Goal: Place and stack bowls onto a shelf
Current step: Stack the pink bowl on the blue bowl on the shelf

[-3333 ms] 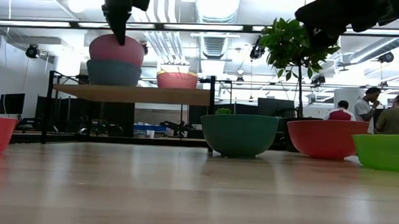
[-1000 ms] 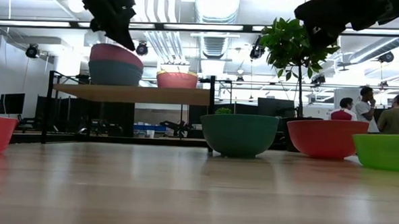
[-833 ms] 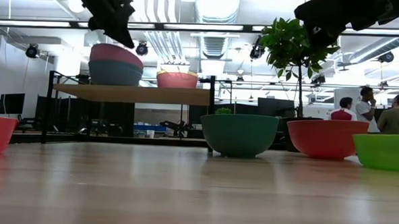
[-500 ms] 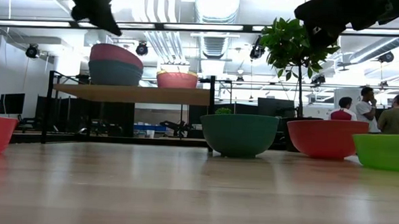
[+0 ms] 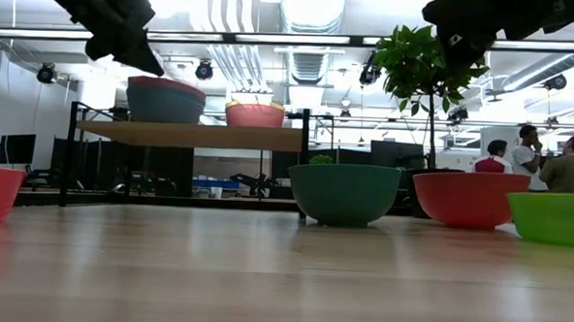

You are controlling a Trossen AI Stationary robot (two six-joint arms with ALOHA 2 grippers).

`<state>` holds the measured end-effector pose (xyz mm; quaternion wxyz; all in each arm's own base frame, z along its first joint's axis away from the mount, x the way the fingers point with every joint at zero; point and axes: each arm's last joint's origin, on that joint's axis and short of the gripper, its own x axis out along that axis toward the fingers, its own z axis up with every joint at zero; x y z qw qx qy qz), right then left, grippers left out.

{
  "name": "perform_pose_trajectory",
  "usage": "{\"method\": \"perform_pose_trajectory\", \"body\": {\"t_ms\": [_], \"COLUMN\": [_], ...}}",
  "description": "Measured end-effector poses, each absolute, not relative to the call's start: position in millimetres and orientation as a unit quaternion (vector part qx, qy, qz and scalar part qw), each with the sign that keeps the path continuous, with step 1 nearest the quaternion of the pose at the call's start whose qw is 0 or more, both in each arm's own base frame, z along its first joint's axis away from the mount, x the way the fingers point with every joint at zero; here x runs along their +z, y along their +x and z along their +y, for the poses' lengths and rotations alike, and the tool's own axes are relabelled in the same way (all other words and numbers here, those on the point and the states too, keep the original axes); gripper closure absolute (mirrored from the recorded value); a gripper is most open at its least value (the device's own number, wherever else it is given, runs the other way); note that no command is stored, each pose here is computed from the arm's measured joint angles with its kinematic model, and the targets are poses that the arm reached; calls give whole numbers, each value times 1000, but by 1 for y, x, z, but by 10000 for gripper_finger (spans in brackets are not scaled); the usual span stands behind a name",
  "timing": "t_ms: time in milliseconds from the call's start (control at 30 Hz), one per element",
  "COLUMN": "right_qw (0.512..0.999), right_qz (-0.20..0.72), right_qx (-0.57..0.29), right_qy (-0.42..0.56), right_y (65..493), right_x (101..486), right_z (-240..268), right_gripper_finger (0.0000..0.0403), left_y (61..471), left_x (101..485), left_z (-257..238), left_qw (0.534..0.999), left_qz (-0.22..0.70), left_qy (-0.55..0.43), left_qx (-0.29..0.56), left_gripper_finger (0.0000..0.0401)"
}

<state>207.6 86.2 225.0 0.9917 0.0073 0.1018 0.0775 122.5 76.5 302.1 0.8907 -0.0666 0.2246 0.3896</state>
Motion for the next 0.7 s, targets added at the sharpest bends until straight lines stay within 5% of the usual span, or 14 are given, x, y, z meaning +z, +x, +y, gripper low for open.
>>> {"method": "perform_pose_trajectory", "body": {"t_ms": [367, 700], "right_qw": [992, 992], "right_qz": [99, 99], "right_qx": [77, 77], "right_qy": [19, 18], "right_y": [208, 208], "right_x": [226, 226], "right_z": [86, 86], "right_gripper_finger": [394, 394], "left_y": [107, 119], "left_x": [351, 311], "left_z": [75, 87], "left_qw": [863, 817], "left_qz": [170, 249], "left_qy": [9, 6], "left_qx": [475, 520], "left_gripper_finger": [401, 401]}}
